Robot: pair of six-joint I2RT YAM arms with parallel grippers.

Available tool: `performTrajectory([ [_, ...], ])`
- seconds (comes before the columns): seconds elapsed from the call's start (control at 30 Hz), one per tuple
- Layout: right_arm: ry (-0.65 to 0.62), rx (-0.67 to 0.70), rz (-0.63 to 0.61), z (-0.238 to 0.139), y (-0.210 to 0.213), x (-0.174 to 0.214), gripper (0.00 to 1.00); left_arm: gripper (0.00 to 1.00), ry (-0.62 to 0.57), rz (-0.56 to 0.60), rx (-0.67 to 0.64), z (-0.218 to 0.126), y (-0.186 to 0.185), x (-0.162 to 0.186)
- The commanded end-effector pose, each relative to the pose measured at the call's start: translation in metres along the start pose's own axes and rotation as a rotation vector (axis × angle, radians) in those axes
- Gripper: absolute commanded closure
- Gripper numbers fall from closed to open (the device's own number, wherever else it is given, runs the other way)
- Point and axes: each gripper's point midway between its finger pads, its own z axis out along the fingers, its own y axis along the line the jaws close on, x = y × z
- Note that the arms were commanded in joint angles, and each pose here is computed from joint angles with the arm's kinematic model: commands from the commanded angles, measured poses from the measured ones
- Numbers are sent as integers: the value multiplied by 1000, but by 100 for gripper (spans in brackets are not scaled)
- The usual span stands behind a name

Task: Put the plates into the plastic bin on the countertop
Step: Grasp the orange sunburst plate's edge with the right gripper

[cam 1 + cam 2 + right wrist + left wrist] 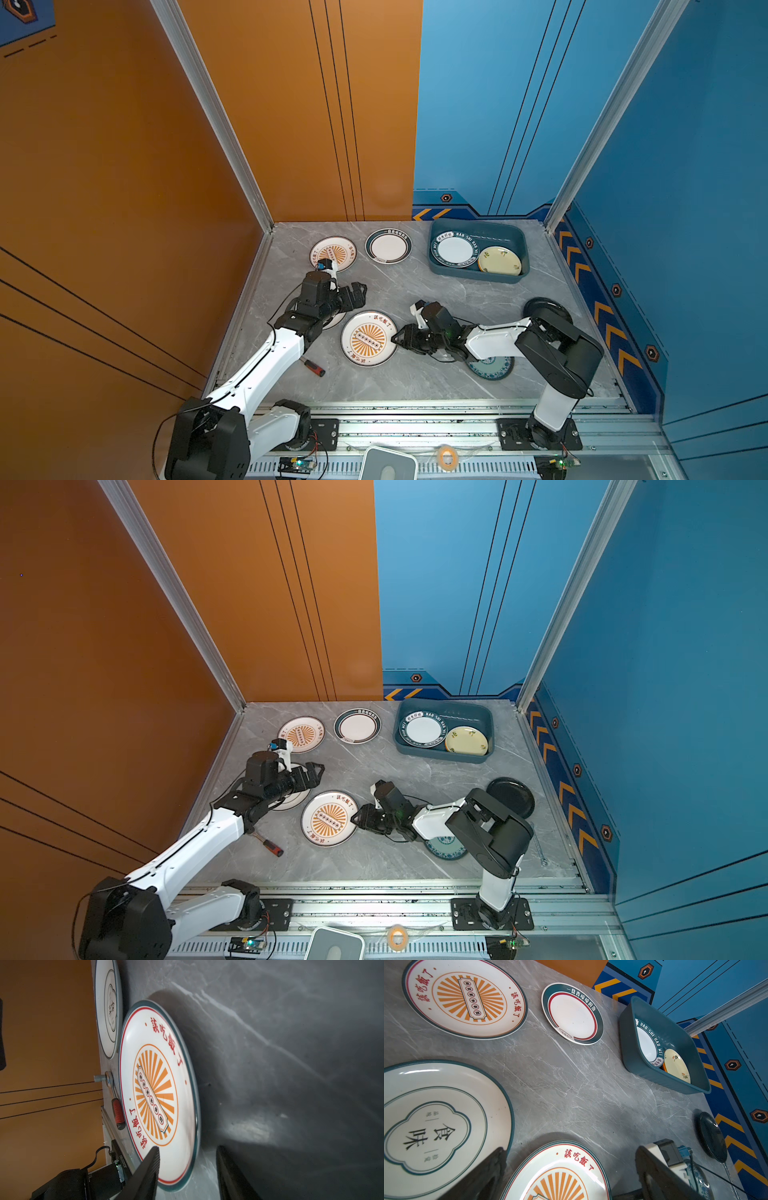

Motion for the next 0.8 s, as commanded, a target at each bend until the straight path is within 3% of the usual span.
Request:
performTrajectory([
  [0.0,9,-31,23,11,6,0,53,2,-1,-14,5,-2,2,0],
  [0.23,2,-33,49,21,1,-2,62,2,0,-17,6,-2,3,1],
  [0.5,-18,-66,94,31,-3,-8,88,2,3,-18,10,-1,3,1],
  [0.77,-47,-74,108,19,-2,-20,100,2,14,-11,34,2,0,5],
])
